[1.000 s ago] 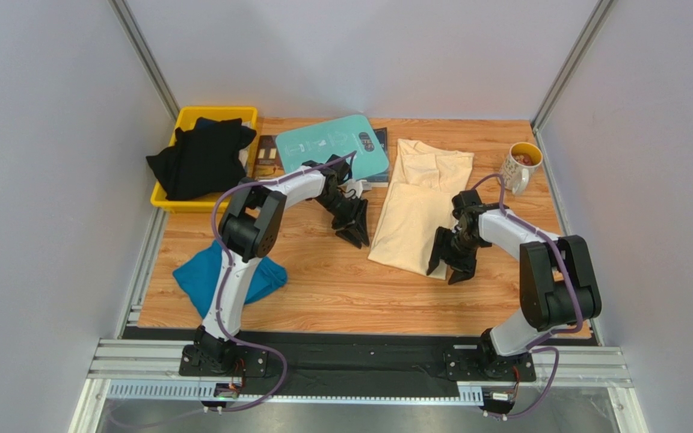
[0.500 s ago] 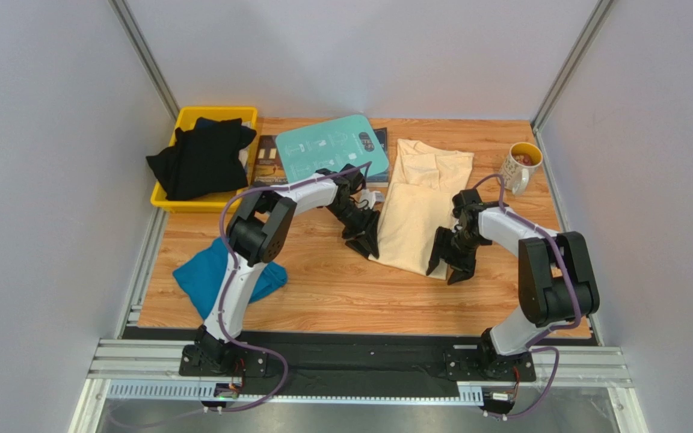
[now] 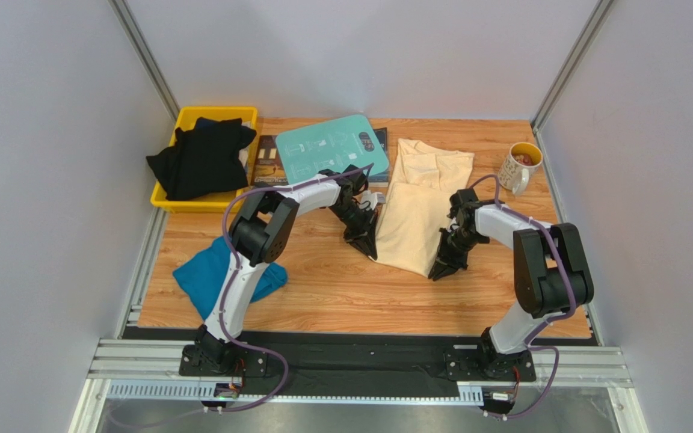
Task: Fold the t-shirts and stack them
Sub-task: Grab one side of the 2/3 rectangular tshirt with both arms, then fold the long partially folded tshirt into a neat square
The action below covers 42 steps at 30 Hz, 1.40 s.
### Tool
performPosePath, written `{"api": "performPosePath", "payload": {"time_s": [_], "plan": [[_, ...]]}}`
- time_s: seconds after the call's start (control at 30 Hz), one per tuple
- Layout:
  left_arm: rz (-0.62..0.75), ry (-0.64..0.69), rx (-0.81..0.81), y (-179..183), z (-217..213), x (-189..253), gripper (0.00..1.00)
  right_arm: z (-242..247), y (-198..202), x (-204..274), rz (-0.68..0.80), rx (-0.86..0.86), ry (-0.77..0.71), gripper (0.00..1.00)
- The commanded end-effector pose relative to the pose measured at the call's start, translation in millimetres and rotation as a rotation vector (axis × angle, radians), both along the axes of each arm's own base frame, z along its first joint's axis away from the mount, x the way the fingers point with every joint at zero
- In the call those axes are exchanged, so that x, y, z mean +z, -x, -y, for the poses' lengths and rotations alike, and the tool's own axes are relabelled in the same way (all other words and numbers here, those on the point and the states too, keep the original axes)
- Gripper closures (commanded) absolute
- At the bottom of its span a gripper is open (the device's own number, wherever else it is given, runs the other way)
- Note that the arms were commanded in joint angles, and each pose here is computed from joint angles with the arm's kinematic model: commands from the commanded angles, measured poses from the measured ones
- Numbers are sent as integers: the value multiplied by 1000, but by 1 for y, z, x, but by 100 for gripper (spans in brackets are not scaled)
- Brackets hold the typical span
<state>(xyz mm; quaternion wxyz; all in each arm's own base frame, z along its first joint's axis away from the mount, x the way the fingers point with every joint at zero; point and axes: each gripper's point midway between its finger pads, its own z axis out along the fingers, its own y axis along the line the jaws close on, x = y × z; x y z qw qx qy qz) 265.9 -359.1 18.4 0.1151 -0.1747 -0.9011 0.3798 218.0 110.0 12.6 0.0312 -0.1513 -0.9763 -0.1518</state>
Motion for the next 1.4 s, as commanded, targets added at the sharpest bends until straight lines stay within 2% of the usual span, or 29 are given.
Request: {"api": "performPosePath", "payload": {"time_s": [0.0,0.27,0.47,0.7,1.07,1.37], "plan": [[81,-29,1,-14,-1,-5,100,3,-21,-20,97,22,37,100],[96,-31,1,-14,-3,2,100,7,-14,-7,111,37,47,100],[185,-50,5,-17,-12,25,100,8,-18,26,175,52,47,100],[298,-61,29,-21,-23,69,100,7,-25,80,273,31,35,100],[481,-31,67,-22,-38,144,100,7,-3,147,384,-22,-9,100],[536,8,75,-15,-43,188,100,6,16,190,422,-36,-44,100]]}}
